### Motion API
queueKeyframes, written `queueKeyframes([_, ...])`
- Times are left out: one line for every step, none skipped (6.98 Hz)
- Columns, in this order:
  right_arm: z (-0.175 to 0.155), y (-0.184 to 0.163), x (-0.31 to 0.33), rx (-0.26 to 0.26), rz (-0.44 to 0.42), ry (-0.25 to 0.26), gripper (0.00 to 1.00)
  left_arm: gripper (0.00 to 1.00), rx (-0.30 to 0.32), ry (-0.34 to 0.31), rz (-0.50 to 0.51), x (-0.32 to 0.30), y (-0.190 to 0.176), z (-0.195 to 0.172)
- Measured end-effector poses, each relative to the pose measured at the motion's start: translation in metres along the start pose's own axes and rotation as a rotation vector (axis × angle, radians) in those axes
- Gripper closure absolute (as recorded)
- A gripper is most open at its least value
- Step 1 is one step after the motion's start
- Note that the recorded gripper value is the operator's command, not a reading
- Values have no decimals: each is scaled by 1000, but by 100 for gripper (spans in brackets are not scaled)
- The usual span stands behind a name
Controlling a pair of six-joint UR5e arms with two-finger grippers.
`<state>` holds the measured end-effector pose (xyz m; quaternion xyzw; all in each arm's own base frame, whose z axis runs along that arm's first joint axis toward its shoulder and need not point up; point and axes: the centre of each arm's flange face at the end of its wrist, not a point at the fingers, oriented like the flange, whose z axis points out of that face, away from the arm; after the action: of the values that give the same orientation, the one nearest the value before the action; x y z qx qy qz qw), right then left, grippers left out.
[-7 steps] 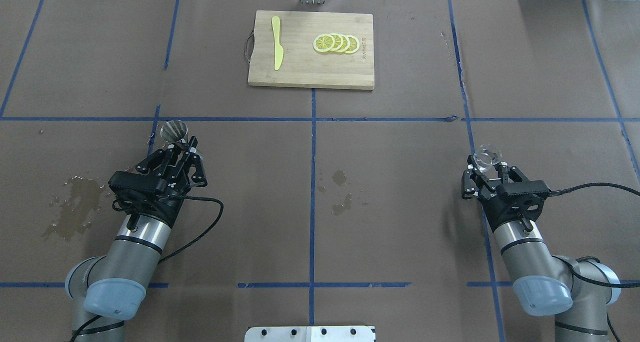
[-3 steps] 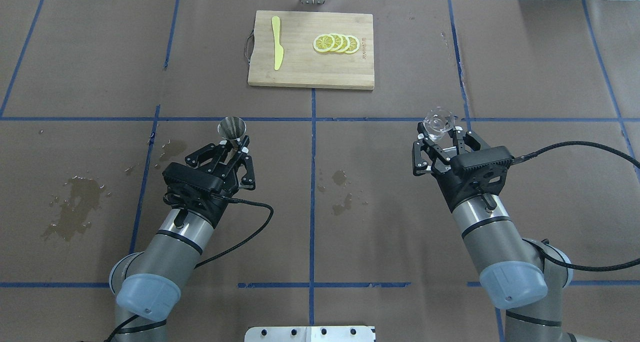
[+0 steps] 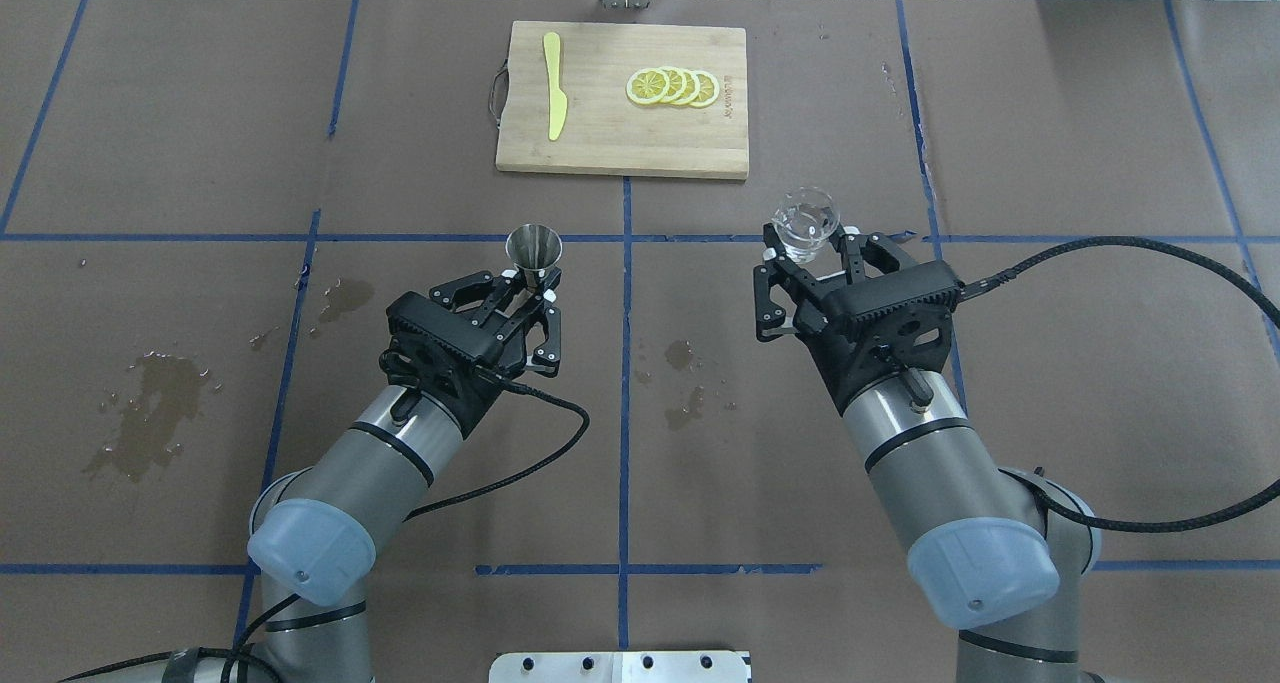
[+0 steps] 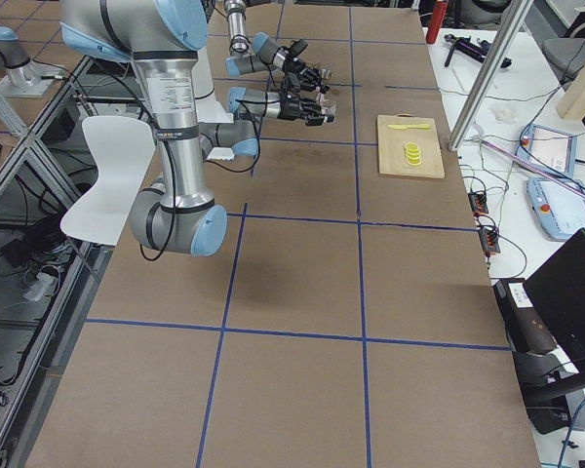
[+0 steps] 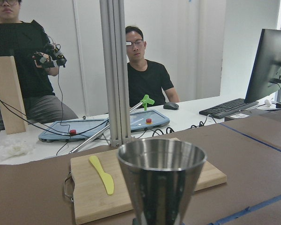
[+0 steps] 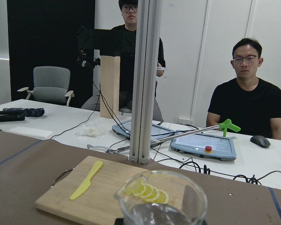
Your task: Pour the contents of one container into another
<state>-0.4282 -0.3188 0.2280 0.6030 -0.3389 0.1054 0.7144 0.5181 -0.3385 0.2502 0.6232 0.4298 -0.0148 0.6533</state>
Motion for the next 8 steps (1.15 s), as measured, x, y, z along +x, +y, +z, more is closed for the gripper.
queueKeyframes([-4, -15, -17, -2, -6, -14, 100, 100, 32, 46, -24, -6, 14, 7])
queueKeyframes([-8, -23, -28, -4, -13, -25, 100, 100, 60, 72, -46, -10, 23, 9])
queueKeyframes([-9, -28, -38, -9, -24, -29, 100, 100, 70, 85, -55, -11, 26, 10])
queueKeyframes([-9, -34, -49, -16, -37, -27, 100, 100, 74, 87, -22, -11, 27, 11])
queueKeyframes([-7, -40, -58, -24, -53, -22, 100, 100, 80, 87, 56, -10, 27, 12])
queueKeyframes([-6, -44, -66, -34, -72, -16, 100, 100, 86, 87, 134, -8, 25, 12])
queueKeyframes([-5, -48, -73, -44, -86, -13, 100, 100, 95, 90, 173, -4, 21, 14])
queueKeyframes([-4, -51, -77, -51, -94, -13, 100, 100, 105, 94, 184, 3, 15, 16])
